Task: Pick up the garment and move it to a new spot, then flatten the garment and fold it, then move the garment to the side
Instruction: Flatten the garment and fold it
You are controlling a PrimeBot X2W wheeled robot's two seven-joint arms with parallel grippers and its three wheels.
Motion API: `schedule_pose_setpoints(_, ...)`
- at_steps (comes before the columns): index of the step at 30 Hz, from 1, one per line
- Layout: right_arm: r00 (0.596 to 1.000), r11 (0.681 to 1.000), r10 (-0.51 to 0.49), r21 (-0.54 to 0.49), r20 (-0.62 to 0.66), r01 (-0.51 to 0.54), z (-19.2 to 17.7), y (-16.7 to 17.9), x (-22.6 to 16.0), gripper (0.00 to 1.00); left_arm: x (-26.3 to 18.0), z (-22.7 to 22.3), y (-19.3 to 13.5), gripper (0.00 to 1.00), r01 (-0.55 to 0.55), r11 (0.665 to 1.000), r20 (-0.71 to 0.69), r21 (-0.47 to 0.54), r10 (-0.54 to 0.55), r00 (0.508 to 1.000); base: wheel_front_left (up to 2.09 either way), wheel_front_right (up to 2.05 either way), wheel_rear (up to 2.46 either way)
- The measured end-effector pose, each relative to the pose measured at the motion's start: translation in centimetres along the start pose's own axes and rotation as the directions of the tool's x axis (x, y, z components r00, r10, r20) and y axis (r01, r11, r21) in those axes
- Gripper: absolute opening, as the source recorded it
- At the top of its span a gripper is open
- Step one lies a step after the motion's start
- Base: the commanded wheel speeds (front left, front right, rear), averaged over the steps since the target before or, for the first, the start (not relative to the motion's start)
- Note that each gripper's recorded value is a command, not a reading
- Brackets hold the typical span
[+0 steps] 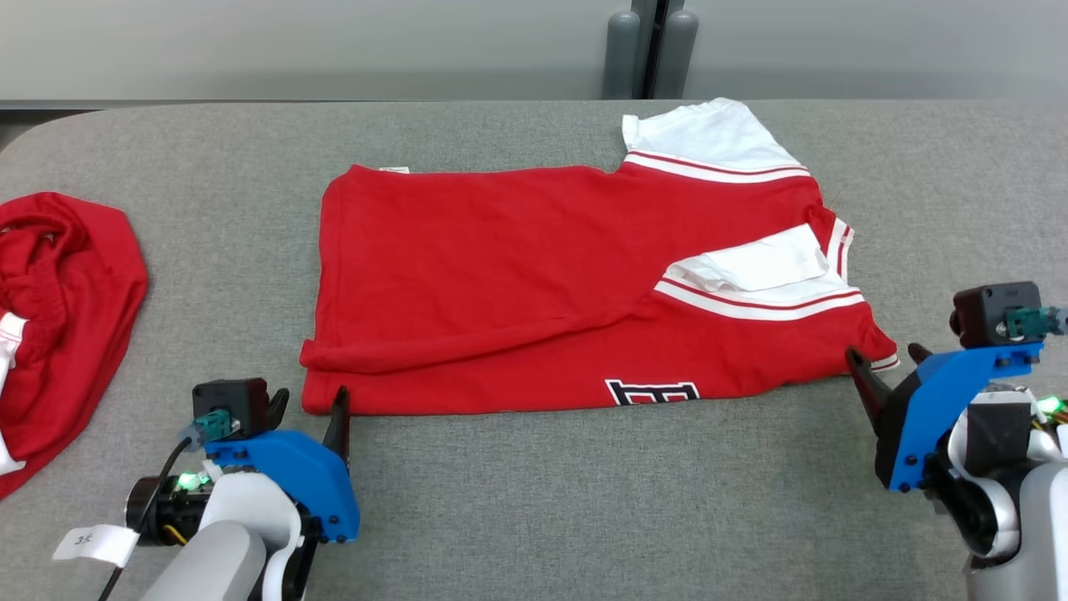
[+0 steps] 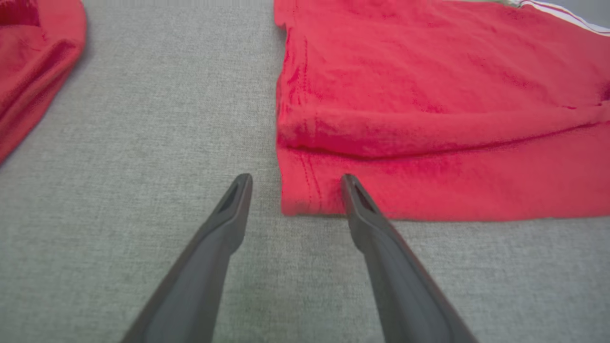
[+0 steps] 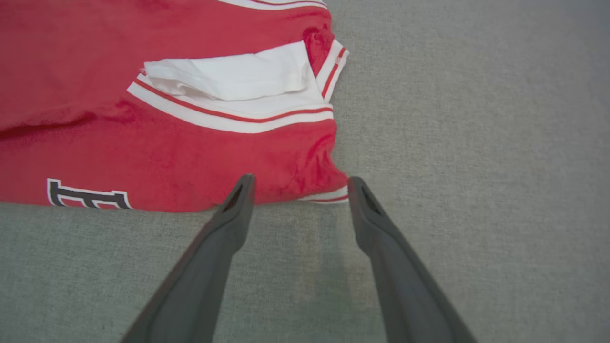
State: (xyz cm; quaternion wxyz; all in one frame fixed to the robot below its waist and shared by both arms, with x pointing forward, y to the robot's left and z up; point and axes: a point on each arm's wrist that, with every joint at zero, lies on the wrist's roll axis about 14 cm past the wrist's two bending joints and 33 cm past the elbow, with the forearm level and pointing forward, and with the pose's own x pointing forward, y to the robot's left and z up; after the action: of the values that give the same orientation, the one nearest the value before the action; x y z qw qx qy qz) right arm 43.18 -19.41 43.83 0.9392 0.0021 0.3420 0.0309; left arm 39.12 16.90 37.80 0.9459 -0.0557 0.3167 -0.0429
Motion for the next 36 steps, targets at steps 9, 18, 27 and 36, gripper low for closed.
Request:
schedule_pose_setpoints(9,0.999,0.997,-0.042,0.062,-0.029,0.044,-2.3,-1.0,1.7,1.0,1.8,0.0,-0.5,1.0,-0.012,1.0,-0.002,-0.02,0.012,1.0,0.0,0.0,0.0)
schedule_pose_setpoints(18,0.999,0.999,-0.036,0.036,-0.024,0.037,-0.8,-0.4,3.4,1.0,2.7,-1.5,-0.5,1.0,-0.006,1.0,-0.082,-0.02,0.004,0.997,0.0,0.0,0.0)
schedule_pose_setpoints(27,0.984,1.0,-0.028,-0.018,-0.175,0.025,-0.4,0.6,3.4,1.0,3.1,-2.8,-1.0,0.0,0.039,0.999,-0.221,-0.004,-0.039,0.974,0.0,0.0,0.0)
schedule_pose_setpoints(36,0.951,0.999,-0.047,-0.004,-0.306,0.048,-1.2,-0.6,4.2,1.0,3.1,-3.4,-1.3,0.0,0.062,0.998,-0.265,-0.023,-0.066,0.962,0.0,0.0,0.0)
